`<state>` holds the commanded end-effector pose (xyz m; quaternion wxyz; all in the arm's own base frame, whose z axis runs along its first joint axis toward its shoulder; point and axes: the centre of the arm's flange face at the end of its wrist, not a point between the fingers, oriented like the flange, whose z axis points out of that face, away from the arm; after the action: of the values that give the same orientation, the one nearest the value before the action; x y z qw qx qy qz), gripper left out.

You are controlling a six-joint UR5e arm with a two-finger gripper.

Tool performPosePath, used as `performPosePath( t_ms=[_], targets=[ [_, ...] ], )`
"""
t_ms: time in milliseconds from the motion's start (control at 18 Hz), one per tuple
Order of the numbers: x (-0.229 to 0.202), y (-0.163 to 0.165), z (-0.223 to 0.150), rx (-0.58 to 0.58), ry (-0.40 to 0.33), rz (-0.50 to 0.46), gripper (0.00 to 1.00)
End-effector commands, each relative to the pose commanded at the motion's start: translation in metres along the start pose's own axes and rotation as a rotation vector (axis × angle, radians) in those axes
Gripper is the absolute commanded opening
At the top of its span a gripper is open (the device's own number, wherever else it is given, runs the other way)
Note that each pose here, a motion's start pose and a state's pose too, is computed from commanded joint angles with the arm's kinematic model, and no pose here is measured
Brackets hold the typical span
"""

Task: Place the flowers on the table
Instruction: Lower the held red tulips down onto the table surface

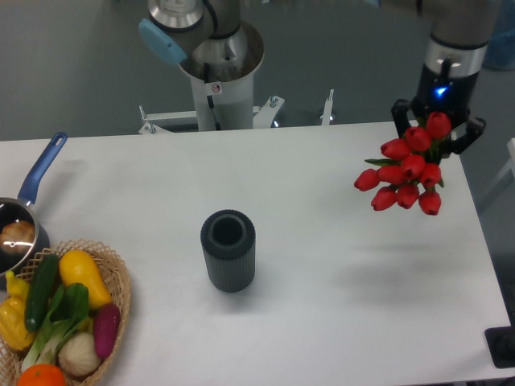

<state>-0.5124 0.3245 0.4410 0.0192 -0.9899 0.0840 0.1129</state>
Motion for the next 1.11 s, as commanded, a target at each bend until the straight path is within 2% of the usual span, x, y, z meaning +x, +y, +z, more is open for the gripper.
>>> performPosePath(
  t_ms=[167,389,444,722,944,1111],
  targets=[
    [0.003,-0.01,0.016,-0.067,0.019,0.027,0.41],
    [0.019,-0.044,0.045,-0.283,0.018,0.134,0.41],
    [0.022,-0.054,0.052,-0.304,0.02,0.154,0.41],
    [0.027,-0.074,0.082,-0.286,0.063,0.182,0.41],
    [0.028,-0.096,0.112,-0.267,0.047,0.204,0.41],
    [0.029,-0.097,0.12,-0.257,0.055,0.206,0.41]
  ],
)
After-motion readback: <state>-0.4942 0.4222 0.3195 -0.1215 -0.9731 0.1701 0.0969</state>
